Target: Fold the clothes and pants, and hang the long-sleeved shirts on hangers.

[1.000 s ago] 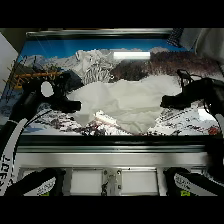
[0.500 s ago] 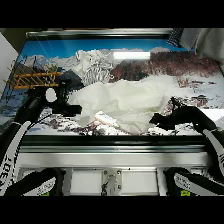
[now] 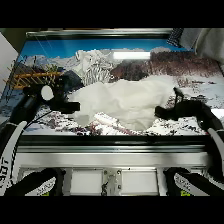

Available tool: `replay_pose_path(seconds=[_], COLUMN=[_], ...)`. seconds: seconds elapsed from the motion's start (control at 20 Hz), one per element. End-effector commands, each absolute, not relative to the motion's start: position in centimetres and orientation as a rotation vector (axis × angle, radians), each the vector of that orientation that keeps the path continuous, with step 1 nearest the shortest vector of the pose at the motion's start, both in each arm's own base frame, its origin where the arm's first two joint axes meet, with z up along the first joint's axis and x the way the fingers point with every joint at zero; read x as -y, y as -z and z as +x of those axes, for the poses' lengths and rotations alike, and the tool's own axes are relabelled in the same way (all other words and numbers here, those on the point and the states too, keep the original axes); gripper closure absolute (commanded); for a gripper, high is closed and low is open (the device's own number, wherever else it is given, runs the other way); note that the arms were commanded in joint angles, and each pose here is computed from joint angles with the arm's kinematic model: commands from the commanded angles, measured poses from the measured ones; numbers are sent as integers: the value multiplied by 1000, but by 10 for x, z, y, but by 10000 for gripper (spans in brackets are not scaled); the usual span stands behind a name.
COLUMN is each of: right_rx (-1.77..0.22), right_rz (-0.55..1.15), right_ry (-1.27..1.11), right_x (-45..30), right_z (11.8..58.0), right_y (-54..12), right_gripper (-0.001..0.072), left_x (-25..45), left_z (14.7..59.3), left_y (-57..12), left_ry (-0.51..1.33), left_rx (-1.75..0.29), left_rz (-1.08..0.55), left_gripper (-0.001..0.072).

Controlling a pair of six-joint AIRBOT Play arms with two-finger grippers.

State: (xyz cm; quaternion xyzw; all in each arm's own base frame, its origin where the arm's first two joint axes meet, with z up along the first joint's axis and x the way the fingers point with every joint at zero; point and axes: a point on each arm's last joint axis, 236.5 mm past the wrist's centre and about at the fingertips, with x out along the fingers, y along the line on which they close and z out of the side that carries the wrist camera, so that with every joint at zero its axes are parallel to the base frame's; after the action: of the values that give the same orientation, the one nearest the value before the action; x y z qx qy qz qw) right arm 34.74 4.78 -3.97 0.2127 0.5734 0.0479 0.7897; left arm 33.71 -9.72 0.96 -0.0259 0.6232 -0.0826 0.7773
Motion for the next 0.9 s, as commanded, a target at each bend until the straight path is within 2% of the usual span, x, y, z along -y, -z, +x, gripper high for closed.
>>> replay_pose_path(seconds=[0.0, 0.15, 0.35, 0.45, 0.6, 0.75, 0.85], right_rx=[-980, -554, -126, -18, 34, 33, 7], right_rz=[219, 134, 52, 33, 33, 37, 71], right_ry=[7, 96, 116, 114, 111, 111, 86], right_x=[27, 64, 53, 45, 38, 39, 37], right_z=[380, 381, 324, 298, 277, 277, 292], right_y=[-98, -286, -454, -492, -507, -506, -498], right_gripper=[693, 694, 694, 694, 694, 694, 694], left_x=[92, 107, 142, 155, 171, 186, 188], left_z=[362, 355, 289, 254, 220, 211, 225], left_y=[-103, -245, -377, -411, -428, -415, -385], left_ry=[188, 275, 466, 548, 647, 697, 646], left_rx=[-1123, -779, -437, -353, -331, -397, -503], left_rz=[-96, -143, -200, -234, -285, -278, -226], left_gripper=[694, 694, 694, 694, 695, 694, 694])
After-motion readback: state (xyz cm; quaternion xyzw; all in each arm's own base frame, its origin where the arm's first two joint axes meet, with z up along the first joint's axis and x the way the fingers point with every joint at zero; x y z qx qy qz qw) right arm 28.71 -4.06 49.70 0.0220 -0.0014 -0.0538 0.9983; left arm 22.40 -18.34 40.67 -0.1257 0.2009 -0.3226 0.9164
